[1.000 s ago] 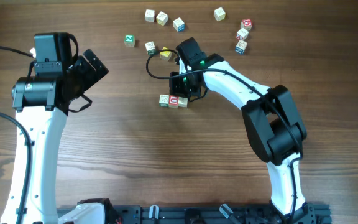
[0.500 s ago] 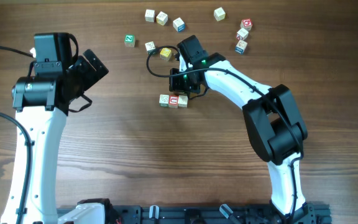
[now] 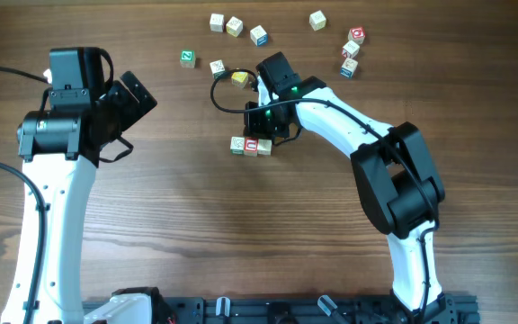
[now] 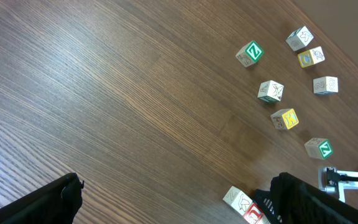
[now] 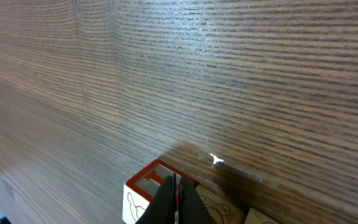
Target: Form a horizontal line
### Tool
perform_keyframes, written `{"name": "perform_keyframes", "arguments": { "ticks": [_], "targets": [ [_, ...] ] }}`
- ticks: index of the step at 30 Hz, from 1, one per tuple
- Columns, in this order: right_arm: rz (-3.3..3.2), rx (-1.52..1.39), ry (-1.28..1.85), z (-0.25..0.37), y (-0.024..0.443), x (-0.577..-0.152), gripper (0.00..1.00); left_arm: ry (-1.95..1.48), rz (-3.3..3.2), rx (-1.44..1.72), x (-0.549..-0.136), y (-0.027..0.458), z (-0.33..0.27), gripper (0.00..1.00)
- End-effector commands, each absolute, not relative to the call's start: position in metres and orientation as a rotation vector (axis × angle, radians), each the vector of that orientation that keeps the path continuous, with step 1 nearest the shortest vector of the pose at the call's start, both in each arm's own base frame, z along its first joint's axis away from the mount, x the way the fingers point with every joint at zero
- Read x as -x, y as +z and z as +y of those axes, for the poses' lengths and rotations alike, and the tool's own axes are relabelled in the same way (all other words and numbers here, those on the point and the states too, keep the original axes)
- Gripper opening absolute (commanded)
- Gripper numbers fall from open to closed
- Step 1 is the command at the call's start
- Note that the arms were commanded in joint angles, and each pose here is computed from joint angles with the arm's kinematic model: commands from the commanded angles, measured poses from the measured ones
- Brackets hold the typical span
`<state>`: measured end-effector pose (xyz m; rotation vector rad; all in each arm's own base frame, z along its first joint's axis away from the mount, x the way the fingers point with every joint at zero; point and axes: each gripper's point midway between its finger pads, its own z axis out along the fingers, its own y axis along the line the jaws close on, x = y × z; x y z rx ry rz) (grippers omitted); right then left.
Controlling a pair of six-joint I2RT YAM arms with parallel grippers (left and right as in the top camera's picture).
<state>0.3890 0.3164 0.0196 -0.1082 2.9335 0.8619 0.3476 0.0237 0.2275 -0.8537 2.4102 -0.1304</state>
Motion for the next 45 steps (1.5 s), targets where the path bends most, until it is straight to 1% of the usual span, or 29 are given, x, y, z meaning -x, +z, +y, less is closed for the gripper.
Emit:
{"name": "perform_keyframes", "arguments": {
  "ticks": [1,6,9,17,31,35,45],
  "targets": [
    [2.938,0.141,0.883,0.318,0.017,-0.387,0.04,-0.148,2.407,0.863,-0.350,0.229,0.023,1.00],
    [2.929,0.183,0.878,0.318,0.017,-0.387,0.04,-0.148,2.407,0.864,-0.350,0.229,0.023,1.00],
    [2.901,0.203,0.864,0.315,0.017,-0.395,0.04,-0.148,2.407,0.863,-0.349,0.229,0.023,1.00],
    [2.930,0.020,0.820,0.274,0.013,-0.415,0.05,-0.148,2.407,0.863,-0.350,0.229,0.022,1.00],
    [3.049,-0.020,0.771,0.261,0.006,-0.392,0.05,-0.148,2.407,0.863,-0.349,0.229,0.022,1.00],
    [3.050,-0.021,0.772,0.261,0.006,-0.392,0.05,-0.148,2.407,0.863,-0.349,0.229,0.022,1.00],
    [3.035,0.066,0.821,0.266,0.009,-0.390,0.05,-0.149,2.407,0.863,-0.350,0.229,0.022,1.00]
  ]
}}
